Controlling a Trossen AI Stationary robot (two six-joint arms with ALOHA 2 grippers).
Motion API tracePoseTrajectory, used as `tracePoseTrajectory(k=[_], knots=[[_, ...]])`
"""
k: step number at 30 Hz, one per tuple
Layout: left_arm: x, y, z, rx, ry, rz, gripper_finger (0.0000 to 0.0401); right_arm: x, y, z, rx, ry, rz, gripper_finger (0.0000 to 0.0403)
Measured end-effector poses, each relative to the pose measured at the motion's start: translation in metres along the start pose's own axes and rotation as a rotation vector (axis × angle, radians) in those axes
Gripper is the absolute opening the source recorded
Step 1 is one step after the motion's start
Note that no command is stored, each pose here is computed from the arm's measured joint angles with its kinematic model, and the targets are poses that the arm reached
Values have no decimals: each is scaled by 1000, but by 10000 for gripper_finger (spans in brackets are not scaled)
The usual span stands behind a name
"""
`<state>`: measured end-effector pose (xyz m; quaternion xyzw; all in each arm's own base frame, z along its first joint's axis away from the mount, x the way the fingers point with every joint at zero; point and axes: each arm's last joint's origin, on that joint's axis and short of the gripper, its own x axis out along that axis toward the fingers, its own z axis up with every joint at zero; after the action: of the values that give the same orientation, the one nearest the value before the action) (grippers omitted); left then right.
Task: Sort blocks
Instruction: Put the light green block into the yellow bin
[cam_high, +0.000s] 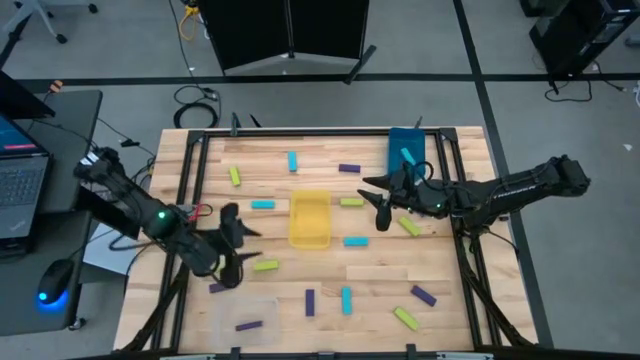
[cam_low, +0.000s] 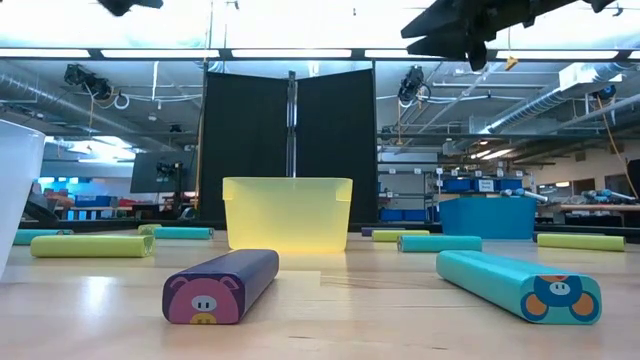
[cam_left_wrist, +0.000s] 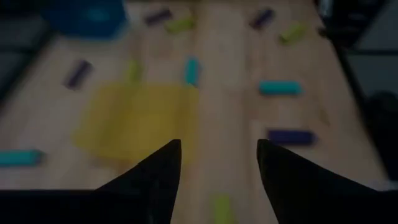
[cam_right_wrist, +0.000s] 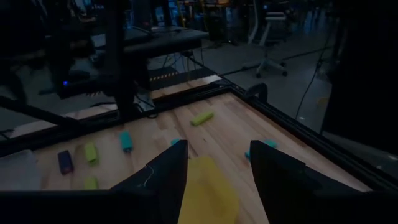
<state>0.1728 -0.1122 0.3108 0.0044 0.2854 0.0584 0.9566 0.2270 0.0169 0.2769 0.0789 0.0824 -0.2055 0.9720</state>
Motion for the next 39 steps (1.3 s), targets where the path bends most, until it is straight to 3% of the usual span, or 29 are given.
tracePoseTrajectory(k=[4, 11, 20, 31, 39], knots=[[-7, 8, 4, 31, -87, 130, 218, 12, 5, -11, -22, 36, -11, 183], [-9, 15, 5, 56, -161, 337, 218, 42, 15, -51, -112, 209, -3, 193], [-9, 18, 4, 70, -150, 355, 218, 66, -12, -93, -197, 531, -33, 197], [-9, 18, 3, 79, -141, 358, 218, 92, -50, -120, -277, 698, -20, 218], [-9, 18, 3, 79, -139, 356, 218, 105, -71, -135, -234, 760, -12, 219]])
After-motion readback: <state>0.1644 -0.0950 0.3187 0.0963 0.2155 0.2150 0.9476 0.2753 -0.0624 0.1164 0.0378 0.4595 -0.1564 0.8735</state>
